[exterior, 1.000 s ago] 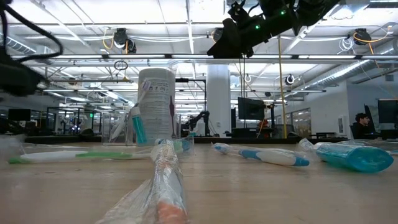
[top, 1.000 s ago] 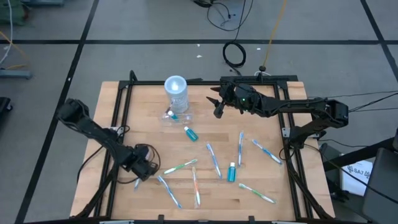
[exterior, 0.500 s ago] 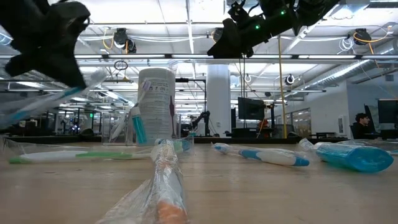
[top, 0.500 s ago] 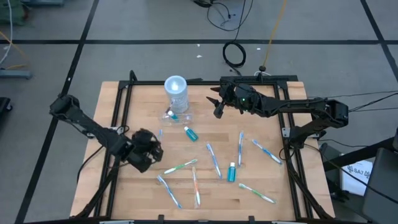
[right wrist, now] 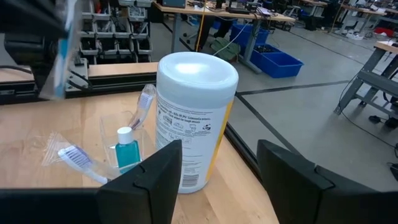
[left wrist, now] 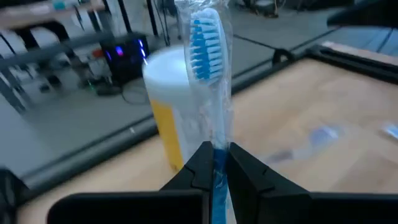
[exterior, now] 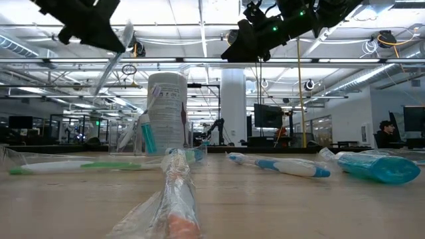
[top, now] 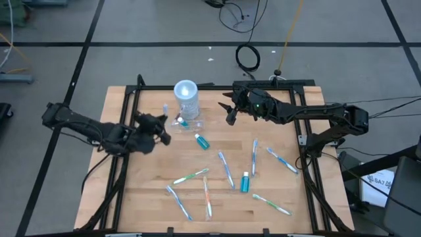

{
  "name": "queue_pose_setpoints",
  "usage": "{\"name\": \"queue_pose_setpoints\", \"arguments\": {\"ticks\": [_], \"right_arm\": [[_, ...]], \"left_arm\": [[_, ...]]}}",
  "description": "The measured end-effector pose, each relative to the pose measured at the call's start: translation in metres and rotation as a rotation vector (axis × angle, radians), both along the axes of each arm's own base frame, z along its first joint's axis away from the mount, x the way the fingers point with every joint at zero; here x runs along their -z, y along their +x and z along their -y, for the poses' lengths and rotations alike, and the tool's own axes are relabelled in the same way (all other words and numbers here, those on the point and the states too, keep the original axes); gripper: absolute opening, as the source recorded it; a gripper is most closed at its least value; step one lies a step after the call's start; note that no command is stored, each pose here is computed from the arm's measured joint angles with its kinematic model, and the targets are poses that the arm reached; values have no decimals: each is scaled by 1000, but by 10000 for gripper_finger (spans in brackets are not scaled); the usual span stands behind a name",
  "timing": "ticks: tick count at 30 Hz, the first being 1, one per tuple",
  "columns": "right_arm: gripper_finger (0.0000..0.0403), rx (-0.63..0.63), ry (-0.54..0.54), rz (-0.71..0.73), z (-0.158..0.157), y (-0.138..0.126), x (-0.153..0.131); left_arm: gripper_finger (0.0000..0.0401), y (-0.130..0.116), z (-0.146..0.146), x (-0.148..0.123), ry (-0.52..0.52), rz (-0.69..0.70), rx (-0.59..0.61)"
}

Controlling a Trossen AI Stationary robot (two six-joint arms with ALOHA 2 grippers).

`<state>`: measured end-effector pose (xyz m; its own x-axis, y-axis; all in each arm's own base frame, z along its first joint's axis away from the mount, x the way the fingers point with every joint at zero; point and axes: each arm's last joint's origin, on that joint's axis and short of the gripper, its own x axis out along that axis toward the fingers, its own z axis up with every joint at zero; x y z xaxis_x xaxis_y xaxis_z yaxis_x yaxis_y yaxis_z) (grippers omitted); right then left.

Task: Pick & Place toothbrushing station
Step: Put the blue toothbrush into the transparent organizer

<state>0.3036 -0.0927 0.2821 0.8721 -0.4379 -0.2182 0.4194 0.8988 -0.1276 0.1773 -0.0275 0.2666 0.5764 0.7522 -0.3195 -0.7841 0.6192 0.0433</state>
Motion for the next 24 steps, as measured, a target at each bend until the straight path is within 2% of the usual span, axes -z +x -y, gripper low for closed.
{"name": "queue_pose_setpoints", "arguments": {"ticks": [7,10,14,17,21,24], "right_arm": [[201,0,-2,6,0,0,-1],[201,0,-2,6,0,0,-1],[201,0,-2,6,0,0,-1],[201,0,-3,5,0,0,-1],[201,0,-4,5,0,0,-1],[201,0,-5,5,0,0,-1]], "left_arm": [[25,16,-21,-15,82,-29,63],[25,19,-32,-12,117,-17,53],[26,20,-48,12,111,18,60],[26,19,-59,30,119,99,95],[26,9,-70,55,144,162,108],[26,-1,-71,73,157,160,101]]}}
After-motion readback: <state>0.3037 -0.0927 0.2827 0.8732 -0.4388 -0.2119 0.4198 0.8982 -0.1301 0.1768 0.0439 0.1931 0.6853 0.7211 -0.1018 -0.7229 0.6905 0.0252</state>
